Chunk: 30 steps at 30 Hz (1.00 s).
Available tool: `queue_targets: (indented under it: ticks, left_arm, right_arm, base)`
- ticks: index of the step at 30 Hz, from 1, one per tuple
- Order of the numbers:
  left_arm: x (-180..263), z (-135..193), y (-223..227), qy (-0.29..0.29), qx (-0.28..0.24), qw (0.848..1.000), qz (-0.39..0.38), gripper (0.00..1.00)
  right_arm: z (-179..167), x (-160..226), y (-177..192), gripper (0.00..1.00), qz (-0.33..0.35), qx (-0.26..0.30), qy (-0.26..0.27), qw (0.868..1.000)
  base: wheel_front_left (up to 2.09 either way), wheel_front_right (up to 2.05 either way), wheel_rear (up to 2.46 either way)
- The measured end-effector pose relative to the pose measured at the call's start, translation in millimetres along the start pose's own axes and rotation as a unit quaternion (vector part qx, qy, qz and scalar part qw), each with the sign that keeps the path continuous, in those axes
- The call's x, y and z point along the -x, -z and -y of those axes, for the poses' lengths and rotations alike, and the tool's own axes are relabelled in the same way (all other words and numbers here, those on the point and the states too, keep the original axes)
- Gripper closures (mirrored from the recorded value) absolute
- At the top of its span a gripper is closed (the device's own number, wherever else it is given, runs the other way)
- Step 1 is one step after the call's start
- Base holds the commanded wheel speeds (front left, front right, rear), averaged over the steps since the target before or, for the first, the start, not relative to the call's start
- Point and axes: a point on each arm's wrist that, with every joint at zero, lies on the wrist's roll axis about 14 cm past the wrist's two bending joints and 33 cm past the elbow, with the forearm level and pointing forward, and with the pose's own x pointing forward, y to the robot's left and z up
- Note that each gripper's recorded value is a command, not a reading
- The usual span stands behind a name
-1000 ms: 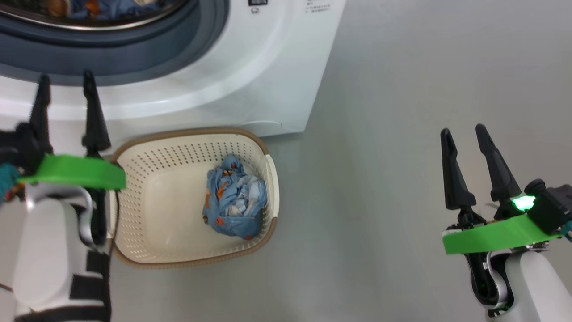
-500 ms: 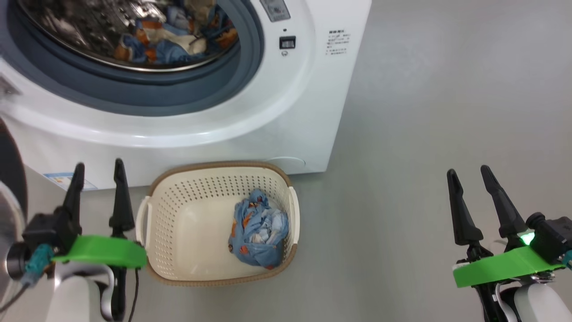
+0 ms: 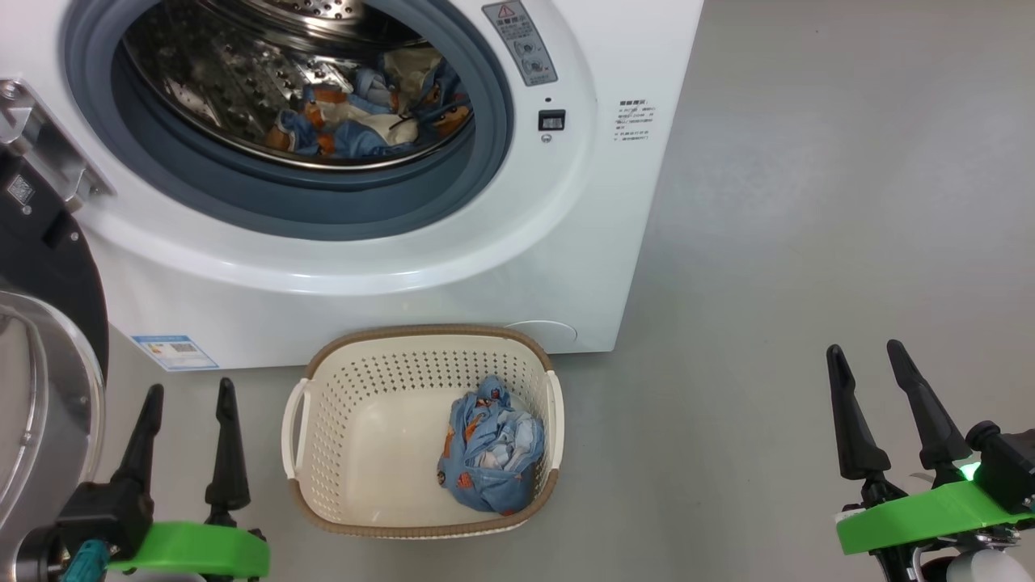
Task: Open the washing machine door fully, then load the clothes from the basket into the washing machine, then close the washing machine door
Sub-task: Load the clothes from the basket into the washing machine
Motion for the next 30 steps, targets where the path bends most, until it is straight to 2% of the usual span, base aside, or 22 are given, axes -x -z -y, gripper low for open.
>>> queue_targets:
  ticks: [14,23,30]
  left_arm:
    - [-2,5,11,0.001,0.009,1.000,-0.012,0.00]
    - [-1,16,54,0.012,0.021,0.997,-0.075,0.00]
    - [-14,46,96,0.051,0.040,0.989,-0.136,0.00]
  right_arm:
    - [5,0,4,0.00,-0.005,0.000,0.008,1.000]
    - [12,-9,11,0.00,-0.009,-0.007,0.023,1.000]
    - [15,-28,15,0.00,-0.006,-0.010,0.028,1.000]
  base:
    - [0.00,0.00,0.00]
    - [0.00,0.00,0.00]
    - [0.00,0.00,0.00]
